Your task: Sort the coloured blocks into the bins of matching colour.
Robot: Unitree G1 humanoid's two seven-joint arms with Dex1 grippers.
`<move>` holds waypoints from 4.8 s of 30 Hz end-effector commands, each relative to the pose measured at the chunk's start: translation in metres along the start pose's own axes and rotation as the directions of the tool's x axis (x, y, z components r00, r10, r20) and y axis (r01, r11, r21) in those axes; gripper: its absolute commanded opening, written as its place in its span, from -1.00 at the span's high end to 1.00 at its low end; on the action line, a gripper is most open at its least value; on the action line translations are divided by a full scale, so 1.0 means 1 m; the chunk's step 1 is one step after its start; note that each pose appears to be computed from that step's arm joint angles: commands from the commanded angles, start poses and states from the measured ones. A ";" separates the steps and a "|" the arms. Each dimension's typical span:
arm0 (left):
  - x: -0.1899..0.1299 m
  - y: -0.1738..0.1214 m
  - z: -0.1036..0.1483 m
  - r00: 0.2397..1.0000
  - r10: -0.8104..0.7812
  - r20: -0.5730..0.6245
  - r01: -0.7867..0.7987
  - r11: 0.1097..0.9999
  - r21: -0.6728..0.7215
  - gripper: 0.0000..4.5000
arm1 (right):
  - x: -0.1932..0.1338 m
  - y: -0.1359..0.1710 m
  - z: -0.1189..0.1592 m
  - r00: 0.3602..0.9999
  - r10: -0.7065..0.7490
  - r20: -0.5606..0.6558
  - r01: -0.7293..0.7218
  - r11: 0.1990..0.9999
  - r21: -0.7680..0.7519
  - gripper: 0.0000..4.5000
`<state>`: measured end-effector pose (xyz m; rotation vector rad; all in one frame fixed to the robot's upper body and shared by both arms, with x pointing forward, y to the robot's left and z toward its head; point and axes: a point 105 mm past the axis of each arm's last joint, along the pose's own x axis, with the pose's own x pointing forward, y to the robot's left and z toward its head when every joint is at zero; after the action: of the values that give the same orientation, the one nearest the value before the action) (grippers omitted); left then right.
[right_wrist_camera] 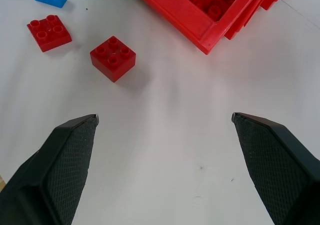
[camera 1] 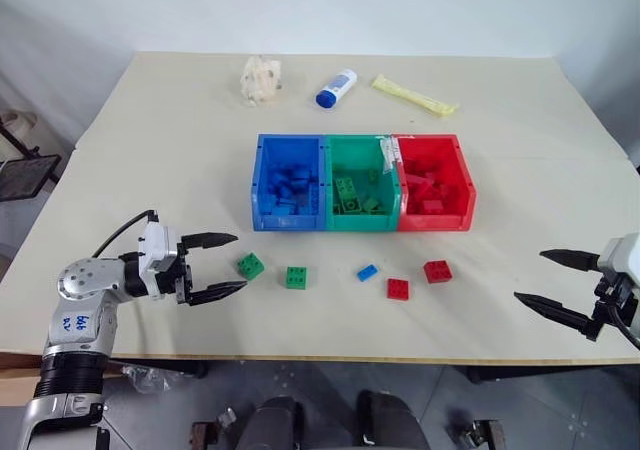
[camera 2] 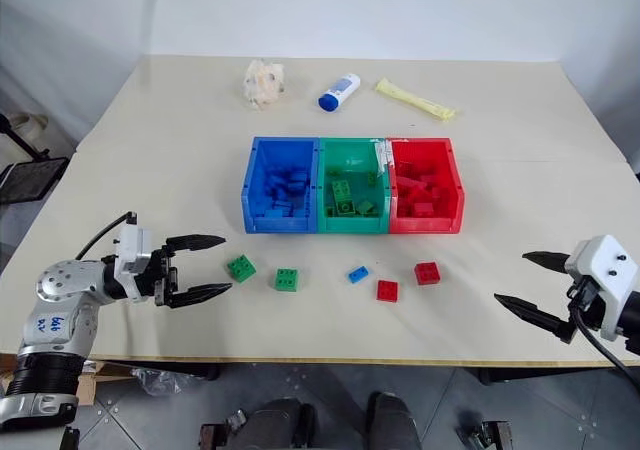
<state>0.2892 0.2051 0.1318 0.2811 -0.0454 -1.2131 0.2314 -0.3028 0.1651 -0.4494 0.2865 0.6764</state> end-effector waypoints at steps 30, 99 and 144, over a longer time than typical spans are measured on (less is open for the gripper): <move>-0.010 -0.044 0.022 0.997 -0.045 0.057 0.046 0.999 -0.018 -1.00 | 0.081 0.047 0.029 0.960 0.279 -0.012 -0.279 0.957 -0.077 -1.00; 0.015 0.012 0.023 0.991 -0.035 0.128 0.021 0.993 0.115 -1.00 | 0.052 0.005 0.052 0.984 0.161 0.075 -0.151 0.981 -0.124 -0.97; 0.015 -0.020 0.020 0.988 -0.042 0.151 0.028 0.995 0.091 -1.00 | 0.134 0.073 0.055 0.933 0.356 0.054 -0.345 0.927 -0.146 0.37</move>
<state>0.2727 0.1807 0.1380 0.2601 -0.1912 -1.2735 0.2860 -0.1553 0.1142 -0.4967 0.3374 1.0873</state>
